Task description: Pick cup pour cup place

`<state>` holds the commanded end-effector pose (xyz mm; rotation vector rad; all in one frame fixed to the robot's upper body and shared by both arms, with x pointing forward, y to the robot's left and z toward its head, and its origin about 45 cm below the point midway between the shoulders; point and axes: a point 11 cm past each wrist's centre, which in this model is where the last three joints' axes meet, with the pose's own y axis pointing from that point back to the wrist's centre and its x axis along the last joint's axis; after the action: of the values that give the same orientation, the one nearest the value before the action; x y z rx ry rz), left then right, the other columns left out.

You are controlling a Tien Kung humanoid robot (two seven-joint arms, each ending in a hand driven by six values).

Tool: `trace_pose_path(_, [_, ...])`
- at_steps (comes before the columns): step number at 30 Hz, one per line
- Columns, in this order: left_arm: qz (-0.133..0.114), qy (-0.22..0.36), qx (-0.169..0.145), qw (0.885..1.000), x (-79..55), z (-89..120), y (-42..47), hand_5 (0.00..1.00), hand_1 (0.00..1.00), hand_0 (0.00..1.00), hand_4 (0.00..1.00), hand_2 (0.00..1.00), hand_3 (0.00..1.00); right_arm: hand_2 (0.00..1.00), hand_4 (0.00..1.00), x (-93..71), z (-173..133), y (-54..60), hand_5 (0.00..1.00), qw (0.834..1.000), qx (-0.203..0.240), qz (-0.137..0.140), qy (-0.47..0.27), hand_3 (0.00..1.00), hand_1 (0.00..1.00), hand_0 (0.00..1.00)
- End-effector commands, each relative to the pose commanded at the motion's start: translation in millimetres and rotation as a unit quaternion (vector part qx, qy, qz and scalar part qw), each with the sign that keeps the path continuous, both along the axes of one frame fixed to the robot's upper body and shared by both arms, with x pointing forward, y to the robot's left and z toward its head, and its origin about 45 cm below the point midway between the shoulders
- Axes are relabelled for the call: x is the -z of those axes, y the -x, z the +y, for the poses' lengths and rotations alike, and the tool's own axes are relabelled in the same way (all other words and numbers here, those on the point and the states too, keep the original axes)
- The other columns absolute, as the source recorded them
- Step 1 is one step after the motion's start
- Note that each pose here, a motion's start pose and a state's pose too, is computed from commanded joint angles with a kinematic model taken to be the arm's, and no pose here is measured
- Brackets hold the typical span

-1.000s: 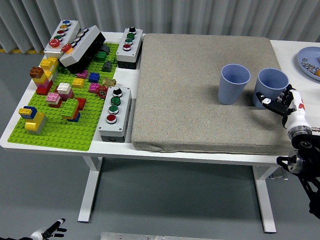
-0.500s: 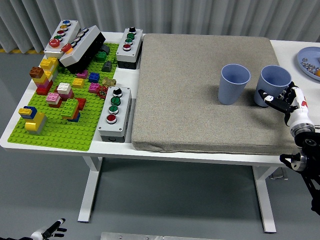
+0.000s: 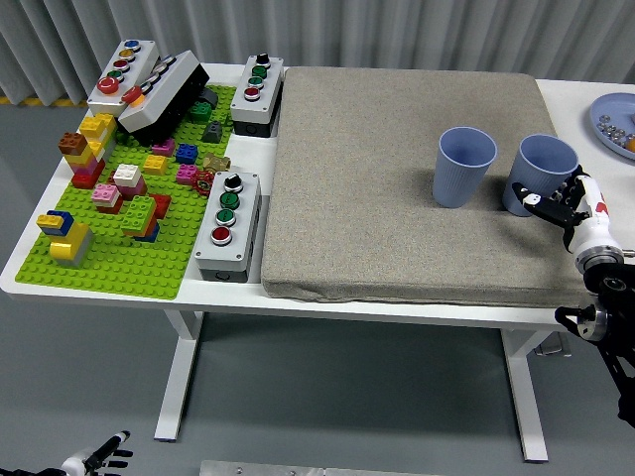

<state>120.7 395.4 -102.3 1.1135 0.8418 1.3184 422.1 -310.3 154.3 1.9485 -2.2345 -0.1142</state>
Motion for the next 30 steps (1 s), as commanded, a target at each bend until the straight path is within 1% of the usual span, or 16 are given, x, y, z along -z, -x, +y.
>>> trace_pose_path(7, [0.000,0.000,-0.001,1.000,0.2,0.1,0.8,0.985,0.829,0.864,0.630,0.839,0.754,0.862,0.783,-0.1,-0.3,0.7,0.163,1.000,-0.004,0.002,0.000,0.880,0.845,0.919])
trace_pose_path(8, [0.000,0.000,-0.001,1.000,0.1,0.2,0.8,0.984,0.829,0.864,0.630,0.839,0.754,0.890,0.781,-0.1,-0.3,0.9,0.162,1.000,-0.006,0.004,0.000,0.888,0.856,0.923])
trace_pose_path(13, [0.000,0.000,-0.001,1.000,-0.1,0.8,0.5,0.984,0.829,0.864,0.630,0.839,0.754,0.890,0.781,0.4,-1.4,1.6,0.162,1.000,-0.010,0.011,0.004,0.888,0.856,0.923])
trace_pose_path(14, [0.000,0.000,-0.002,1.000,-0.1,0.9,0.5,0.984,0.829,0.864,0.630,0.839,0.754,0.917,0.781,1.0,-1.7,2.2,0.162,1.000,-0.010,0.012,0.004,0.903,0.865,0.930])
trace_pose_path(17, [0.000,-0.001,-0.002,1.000,-0.2,1.3,0.9,0.984,0.829,0.864,0.630,0.839,0.754,0.917,0.781,2.8,-2.4,3.9,0.162,1.000,-0.012,0.017,0.005,0.903,0.865,0.930])
trace_pose_path(30, [0.002,-0.001,-0.007,1.000,0.5,3.1,5.5,0.984,0.829,0.864,0.630,0.837,0.754,0.948,0.786,6.1,-7.5,7.9,0.166,0.999,-0.018,0.032,0.007,0.926,0.885,0.934])
